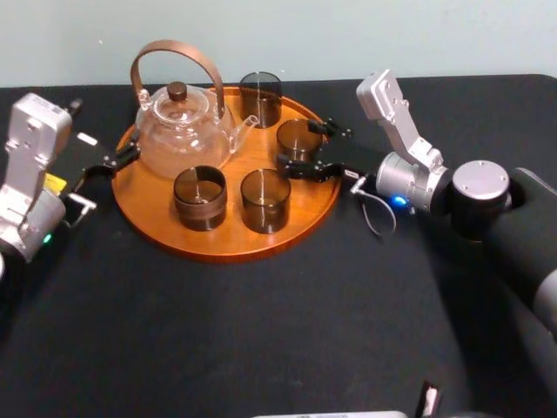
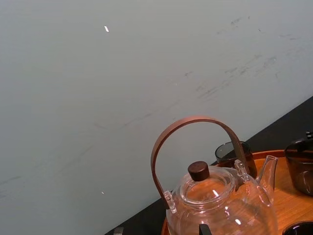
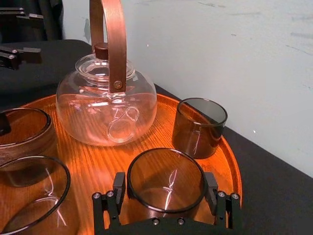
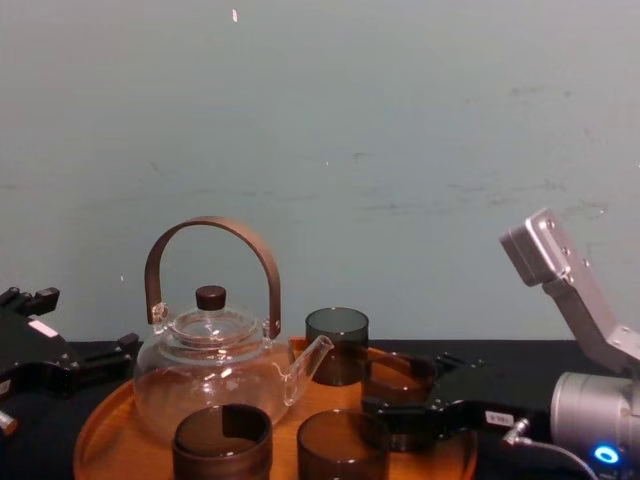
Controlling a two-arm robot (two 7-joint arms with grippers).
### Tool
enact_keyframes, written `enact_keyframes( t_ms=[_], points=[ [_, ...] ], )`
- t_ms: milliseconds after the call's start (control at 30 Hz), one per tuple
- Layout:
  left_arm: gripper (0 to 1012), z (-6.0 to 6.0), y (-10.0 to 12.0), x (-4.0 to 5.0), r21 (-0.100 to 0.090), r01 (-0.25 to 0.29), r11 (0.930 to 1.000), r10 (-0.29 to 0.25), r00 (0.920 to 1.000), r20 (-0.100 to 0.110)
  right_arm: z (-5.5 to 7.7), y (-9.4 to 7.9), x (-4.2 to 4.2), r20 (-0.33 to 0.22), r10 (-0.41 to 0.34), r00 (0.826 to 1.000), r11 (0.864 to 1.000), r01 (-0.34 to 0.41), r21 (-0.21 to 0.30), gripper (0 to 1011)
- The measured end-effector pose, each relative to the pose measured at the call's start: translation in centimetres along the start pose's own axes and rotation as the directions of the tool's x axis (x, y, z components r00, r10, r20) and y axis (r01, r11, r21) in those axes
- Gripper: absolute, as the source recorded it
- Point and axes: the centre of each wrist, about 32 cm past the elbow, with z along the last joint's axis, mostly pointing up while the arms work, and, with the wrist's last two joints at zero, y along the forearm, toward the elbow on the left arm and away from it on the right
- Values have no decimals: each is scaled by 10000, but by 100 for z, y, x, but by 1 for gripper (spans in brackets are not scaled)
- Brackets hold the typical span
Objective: Pick up the glass from the table and place it on the tray.
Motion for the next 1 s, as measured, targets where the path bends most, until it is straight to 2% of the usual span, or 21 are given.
enact_keyframes(
  t_ms=[467, 1000],
  points=[
    [1001, 0, 0, 0, 1, 0, 10000, 0, 10000, 0, 9, -182, -67, -196, 44, 9998, 10000, -44, -19, 1002],
    [1001, 0, 0, 0, 0, 0, 10000, 0, 10000, -1, -65, -388, -139, -323, -9, 9995, 10000, 7, -73, 1002]
  ],
)
